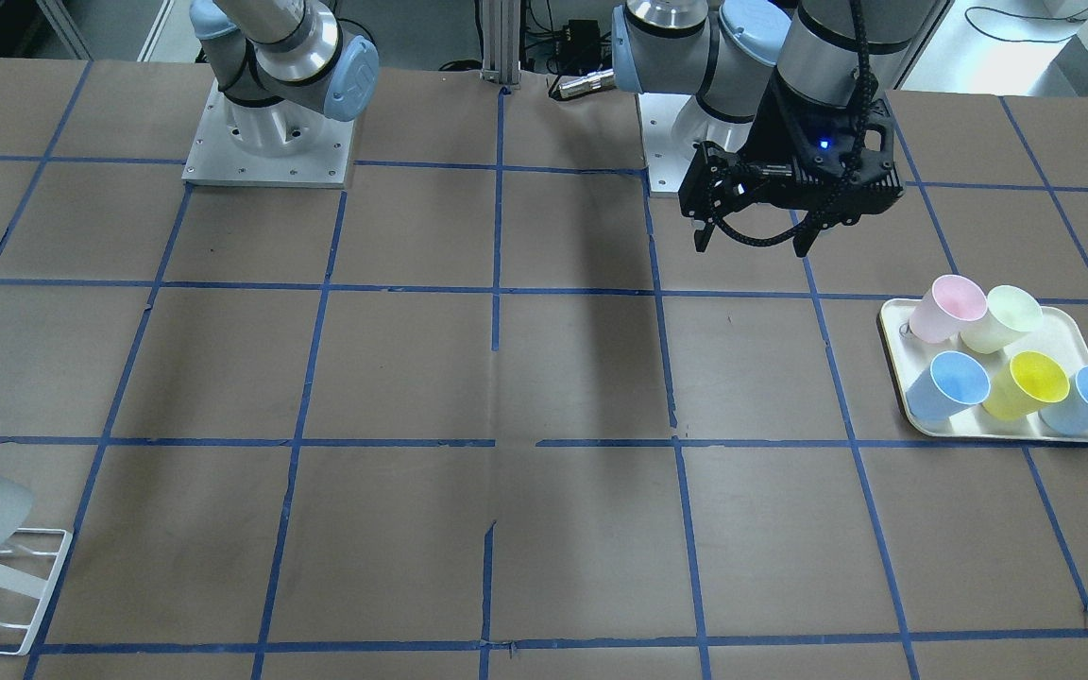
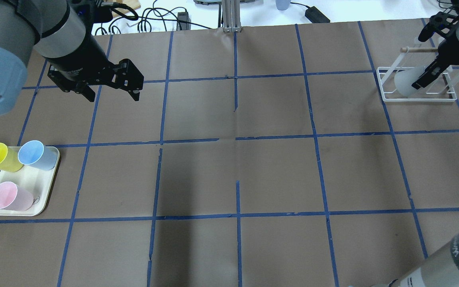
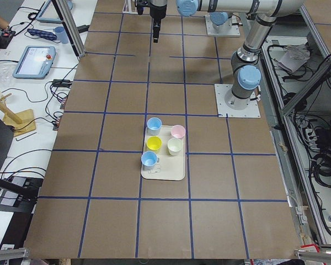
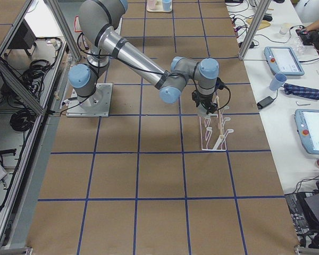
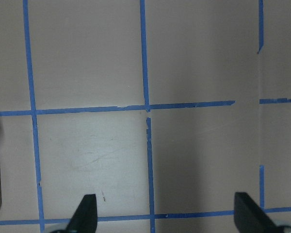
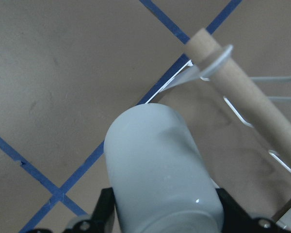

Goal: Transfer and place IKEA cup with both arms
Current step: 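Close the right gripper on the white cup's base, then lift the white cup off the rack with the right gripper while the left gripper rises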

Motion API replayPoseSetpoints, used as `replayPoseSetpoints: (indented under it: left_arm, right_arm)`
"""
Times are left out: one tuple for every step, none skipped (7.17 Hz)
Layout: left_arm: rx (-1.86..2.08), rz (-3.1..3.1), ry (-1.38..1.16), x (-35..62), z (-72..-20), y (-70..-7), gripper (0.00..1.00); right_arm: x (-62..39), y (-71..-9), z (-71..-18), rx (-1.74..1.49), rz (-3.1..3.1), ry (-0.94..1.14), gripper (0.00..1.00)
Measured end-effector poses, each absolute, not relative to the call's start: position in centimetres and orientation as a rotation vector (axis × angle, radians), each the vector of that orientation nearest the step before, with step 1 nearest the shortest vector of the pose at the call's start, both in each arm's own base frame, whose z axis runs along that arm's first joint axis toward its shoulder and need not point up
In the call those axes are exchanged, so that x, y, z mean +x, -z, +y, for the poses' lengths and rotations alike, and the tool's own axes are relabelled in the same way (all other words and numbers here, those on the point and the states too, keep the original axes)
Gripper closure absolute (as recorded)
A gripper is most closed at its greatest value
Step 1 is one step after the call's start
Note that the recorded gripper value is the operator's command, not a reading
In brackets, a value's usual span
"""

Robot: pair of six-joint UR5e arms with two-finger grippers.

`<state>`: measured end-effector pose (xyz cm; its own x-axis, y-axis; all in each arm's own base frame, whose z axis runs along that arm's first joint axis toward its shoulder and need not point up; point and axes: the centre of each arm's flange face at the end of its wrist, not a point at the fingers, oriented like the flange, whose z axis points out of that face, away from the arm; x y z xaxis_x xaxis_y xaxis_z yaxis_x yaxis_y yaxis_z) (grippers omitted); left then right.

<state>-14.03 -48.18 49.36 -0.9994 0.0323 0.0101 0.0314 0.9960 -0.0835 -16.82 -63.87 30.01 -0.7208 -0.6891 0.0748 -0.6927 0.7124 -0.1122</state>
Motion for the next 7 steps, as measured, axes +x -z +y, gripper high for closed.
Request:
replayPoseSetpoints:
  left_arm:
    - [-0.050, -3.127, -0.131, -14.0, -48.2, -49.4, 0.00]
    - [-0.051, -3.127, -0.131, -14.0, -48.2, -49.4, 0.00]
    - [-0.051, -3.126, -0.131, -14.0, -48.2, -49.4, 0.00]
    - [-0.051, -3.125, -0.130, -14.1, -48.2, -49.3, 0.00]
    - [-0.050, -3.123, -0.130, -14.1, -48.2, -49.3, 0.00]
    - [-0.048, -3.115, -0.132, -14.1, -48.1, -49.4, 0.00]
    - [-0.042, -3.100, -0.136, -14.2, -48.0, -49.5, 0.00]
  right_arm:
    - [-16.8, -30.3, -63.8, 1.160, -2.876, -0.204, 0.75]
    - [-16.9, -31.3, -63.9, 1.157, -2.869, -0.202, 0.78]
    - [-17.0, -32.9, -64.0, 1.157, -2.873, -0.188, 0.78]
    - [-17.2, -34.5, -64.2, 1.163, -2.893, -0.162, 0.78]
    - [-17.2, -35.9, -64.3, 1.170, -2.915, -0.134, 0.80]
    - [-17.0, -37.3, -63.8, 1.176, -2.936, -0.111, 0.81]
    - [-16.3, -39.5, -62.5, 1.179, -2.952, -0.099, 0.84]
